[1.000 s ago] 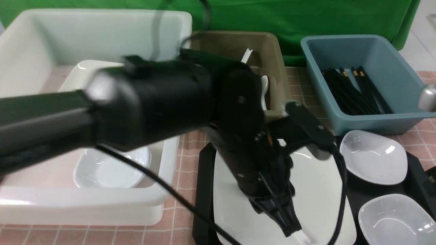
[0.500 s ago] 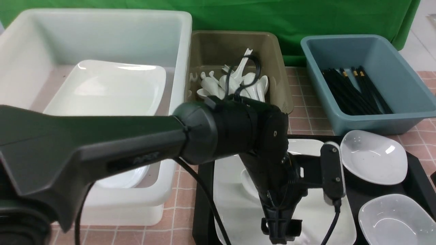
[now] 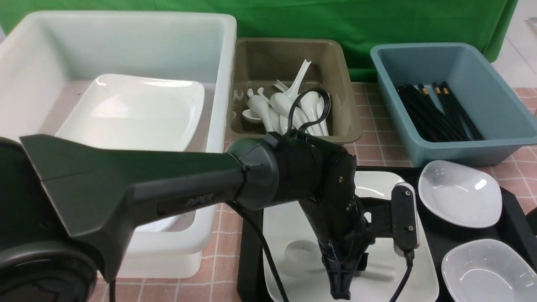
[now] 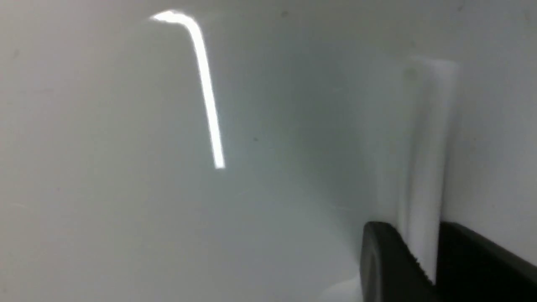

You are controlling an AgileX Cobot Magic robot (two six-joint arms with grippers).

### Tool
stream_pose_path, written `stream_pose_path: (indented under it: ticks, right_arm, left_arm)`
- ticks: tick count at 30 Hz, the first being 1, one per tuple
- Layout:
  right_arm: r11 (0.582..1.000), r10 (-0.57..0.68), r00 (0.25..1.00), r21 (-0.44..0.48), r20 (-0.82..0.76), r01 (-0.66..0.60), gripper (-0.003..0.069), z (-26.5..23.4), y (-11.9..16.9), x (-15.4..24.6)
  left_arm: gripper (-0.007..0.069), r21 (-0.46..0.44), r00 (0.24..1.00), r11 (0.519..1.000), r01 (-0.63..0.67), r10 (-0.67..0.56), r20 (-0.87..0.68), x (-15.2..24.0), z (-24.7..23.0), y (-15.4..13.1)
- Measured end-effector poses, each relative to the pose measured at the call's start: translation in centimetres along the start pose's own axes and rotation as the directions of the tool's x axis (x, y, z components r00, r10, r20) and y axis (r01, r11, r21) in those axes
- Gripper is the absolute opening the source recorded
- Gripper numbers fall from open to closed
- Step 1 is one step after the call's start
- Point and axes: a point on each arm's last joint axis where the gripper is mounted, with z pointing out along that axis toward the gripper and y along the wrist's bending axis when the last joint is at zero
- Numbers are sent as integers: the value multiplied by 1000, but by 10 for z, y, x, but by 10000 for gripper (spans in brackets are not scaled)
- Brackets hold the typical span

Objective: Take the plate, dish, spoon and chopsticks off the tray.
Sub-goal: Use the left arm to grab a soup spoon from the plate, then use the left arm to put the soup spoon into the small storage box in the middle

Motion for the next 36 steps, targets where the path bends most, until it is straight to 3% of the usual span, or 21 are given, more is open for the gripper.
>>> stream_pose_path:
  ticks: [4,7,10,15,16,19,22,25,26,27,29,33,36]
  right_arm:
    - [1000,0,1000,2,8,0,32,0,0,-1]
    - [1000,-1,1000,2,16,1,32,-2,0,0]
    - [1000,1,999,-5,41,-1,34,-6,2,1]
    - [999,14,996,-39,86,-11,36,-11,7,1]
    - [998,22,995,-56,101,-16,37,-12,9,0]
    - [997,30,993,-75,114,-21,39,-13,11,0]
    - [997,33,984,-71,175,-21,41,-15,11,-4]
    - [998,38,905,-67,424,-11,41,-26,14,-15]
    - [998,39,898,-69,438,-10,41,-26,14,-16]
    - [998,35,828,-57,560,-3,41,-35,18,-19]
    - [999,30,770,-50,637,3,42,-41,22,-19]
    - [997,-34,731,-24,681,69,45,-45,30,-17]
    - [996,-49,738,-24,674,88,46,-43,32,-16]
  left_arm:
    - [88,-15,997,997,75,-75,3,-4,-9,3]
    - [88,-78,989,987,143,-141,34,-11,-28,15]
    - [88,-188,955,941,280,-254,150,-19,-71,46]
    - [88,-351,887,840,414,-285,364,-15,-117,94]
    - [88,-415,858,789,453,-258,445,-9,-130,111]
    - [88,-495,815,704,509,-208,542,3,-139,134]
    - [88,-524,799,664,534,-192,570,13,-136,146]
    - [88,-548,788,621,561,-198,582,32,-120,163]
    - [88,-550,787,617,563,-199,584,34,-120,164]
    - [88,-552,786,607,571,-211,581,42,-111,170]
    - [88,-555,785,599,577,-218,580,48,-104,174]
    - [128,-563,784,587,581,-218,582,54,-92,179]
    - [228,-567,792,592,573,-220,569,56,-86,179]
